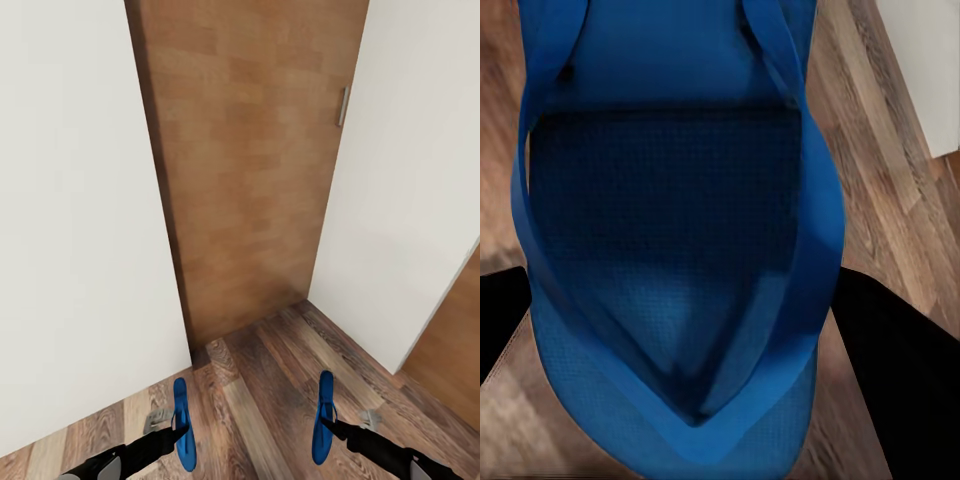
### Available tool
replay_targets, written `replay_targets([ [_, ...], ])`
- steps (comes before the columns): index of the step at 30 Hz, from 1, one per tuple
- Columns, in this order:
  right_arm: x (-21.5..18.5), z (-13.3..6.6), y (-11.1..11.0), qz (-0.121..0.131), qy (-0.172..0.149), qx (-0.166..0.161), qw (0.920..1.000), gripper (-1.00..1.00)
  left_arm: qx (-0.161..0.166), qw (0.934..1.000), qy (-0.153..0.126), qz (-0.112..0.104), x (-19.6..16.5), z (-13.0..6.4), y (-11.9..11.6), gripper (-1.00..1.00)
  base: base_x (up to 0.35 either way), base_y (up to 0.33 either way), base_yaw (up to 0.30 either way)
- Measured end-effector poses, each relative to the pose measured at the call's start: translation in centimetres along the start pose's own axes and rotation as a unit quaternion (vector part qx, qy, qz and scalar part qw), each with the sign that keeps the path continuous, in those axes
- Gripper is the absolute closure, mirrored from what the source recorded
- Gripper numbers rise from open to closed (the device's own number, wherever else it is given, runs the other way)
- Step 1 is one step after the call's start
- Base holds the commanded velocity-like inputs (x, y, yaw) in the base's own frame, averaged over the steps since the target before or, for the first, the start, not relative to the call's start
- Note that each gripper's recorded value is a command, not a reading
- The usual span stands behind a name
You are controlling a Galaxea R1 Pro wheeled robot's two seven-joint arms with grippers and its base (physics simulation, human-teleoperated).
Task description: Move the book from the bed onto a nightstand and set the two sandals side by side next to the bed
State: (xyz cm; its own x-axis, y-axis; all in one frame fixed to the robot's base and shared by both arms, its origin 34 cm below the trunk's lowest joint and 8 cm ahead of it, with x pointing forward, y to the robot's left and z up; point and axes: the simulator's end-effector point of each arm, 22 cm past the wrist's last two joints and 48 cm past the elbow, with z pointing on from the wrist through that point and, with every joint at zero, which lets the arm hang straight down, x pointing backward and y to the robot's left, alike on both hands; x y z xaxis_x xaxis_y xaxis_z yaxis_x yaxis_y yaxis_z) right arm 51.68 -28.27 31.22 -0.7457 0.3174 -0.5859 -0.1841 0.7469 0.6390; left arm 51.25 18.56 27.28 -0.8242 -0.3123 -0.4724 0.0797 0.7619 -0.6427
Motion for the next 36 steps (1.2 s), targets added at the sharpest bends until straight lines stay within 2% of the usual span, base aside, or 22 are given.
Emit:
replay_targets([
  [36,0.01,0.0,0.01,0.0,0.0,0.0,1.0,1.0,0.0,1.0,0.0,0.0,-0.02,0.0,0.0,1.0,0.0,0.0,0.237],
])
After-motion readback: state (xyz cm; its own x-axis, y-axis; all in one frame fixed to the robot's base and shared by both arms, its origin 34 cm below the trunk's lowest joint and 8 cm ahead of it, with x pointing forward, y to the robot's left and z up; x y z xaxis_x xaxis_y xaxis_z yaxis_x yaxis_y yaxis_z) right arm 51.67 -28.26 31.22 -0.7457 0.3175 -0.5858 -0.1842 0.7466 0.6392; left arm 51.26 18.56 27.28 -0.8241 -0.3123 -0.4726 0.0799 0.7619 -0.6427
